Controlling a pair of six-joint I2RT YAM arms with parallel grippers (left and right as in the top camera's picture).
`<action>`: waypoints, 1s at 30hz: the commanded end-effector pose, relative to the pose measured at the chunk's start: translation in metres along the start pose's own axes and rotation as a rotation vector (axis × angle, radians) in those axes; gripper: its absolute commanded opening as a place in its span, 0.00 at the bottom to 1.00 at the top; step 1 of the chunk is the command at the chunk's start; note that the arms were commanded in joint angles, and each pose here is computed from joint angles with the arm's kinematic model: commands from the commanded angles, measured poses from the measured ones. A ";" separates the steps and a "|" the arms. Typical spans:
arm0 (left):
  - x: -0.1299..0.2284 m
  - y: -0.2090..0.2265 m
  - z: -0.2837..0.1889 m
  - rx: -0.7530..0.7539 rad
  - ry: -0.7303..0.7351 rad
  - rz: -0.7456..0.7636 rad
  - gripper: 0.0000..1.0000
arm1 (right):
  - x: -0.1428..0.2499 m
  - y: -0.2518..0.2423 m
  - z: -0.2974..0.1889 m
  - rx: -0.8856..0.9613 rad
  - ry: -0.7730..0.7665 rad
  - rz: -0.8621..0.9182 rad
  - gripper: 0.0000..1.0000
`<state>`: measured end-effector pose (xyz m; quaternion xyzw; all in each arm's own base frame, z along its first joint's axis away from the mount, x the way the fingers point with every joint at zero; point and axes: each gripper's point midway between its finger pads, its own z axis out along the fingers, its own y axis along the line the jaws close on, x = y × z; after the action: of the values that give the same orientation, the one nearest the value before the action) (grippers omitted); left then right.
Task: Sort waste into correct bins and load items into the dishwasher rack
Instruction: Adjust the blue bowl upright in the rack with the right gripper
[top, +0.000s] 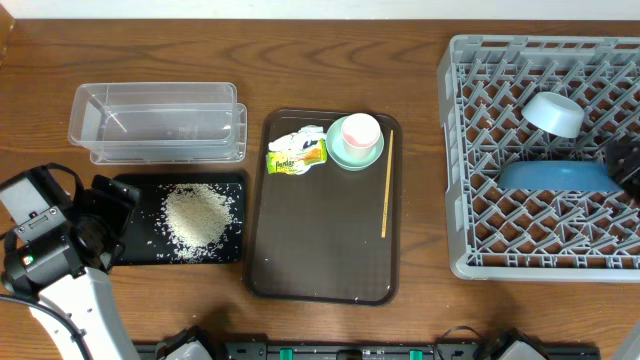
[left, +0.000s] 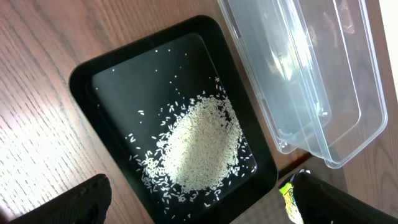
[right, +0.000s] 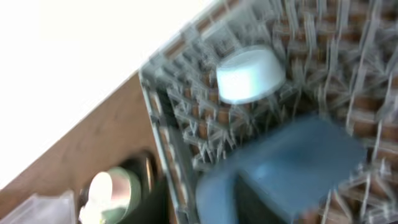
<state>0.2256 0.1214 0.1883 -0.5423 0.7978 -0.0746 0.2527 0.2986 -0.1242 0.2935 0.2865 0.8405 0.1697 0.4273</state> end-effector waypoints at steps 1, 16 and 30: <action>-0.007 -0.002 -0.005 0.001 -0.025 -0.002 0.95 | 0.000 0.004 0.020 -0.024 0.025 -0.006 0.01; -0.007 -0.002 -0.005 0.001 -0.026 -0.002 0.95 | 0.055 -0.027 0.070 0.158 0.289 0.036 0.01; -0.007 -0.002 -0.005 0.001 -0.025 -0.002 0.95 | 0.089 -0.042 0.035 0.297 0.402 0.047 0.01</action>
<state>0.2256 0.1213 0.1883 -0.5422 0.7978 -0.0748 0.2526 0.2770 -0.1008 0.1833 0.3346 0.9170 0.1198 0.1809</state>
